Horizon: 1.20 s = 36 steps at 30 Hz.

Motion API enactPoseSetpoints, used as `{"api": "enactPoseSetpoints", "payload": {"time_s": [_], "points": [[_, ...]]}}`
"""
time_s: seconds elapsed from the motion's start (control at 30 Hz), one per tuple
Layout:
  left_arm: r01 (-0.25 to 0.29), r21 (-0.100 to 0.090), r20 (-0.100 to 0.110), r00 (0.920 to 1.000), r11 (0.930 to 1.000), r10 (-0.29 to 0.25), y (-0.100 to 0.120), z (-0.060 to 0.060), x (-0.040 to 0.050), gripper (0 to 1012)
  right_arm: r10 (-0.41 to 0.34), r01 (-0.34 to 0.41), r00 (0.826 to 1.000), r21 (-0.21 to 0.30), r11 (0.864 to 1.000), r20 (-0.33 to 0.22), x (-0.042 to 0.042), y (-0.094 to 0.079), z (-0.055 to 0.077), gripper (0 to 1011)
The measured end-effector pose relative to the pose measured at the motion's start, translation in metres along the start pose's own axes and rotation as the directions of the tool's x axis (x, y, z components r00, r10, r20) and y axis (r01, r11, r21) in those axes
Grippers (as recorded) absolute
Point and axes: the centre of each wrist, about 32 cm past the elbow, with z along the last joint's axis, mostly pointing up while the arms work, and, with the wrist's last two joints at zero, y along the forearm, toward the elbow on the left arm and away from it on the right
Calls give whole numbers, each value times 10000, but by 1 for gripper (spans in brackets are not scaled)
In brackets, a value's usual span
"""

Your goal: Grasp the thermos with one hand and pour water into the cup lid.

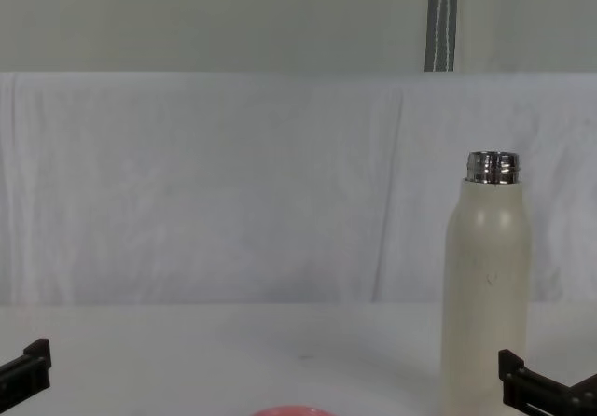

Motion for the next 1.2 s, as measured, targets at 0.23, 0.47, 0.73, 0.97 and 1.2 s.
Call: {"api": "enactPoseSetpoints", "payload": {"time_s": [0.23,0.47,0.73,0.97,1.2], "points": [[0,0,0,10000,10000,0,0,0,0,1001,0,0,10000,0,10000,0,0,0,0,1000],[1,1,0,10000,10000,-1,0,0,0,1001,0,0,10000,0,10000,0,0,0,0,1000],[0,0,0,10000,10000,0,0,0,0,1001,0,0,10000,0,10000,1,0,0,0,1000],[0,0,0,10000,10000,0,0,0,0,1001,0,0,10000,1,10000,1,0,0,0,1000],[0,1,0,10000,10000,0,0,0,0,1001,0,0,10000,0,10000,1,0,0,0,1000]]}}
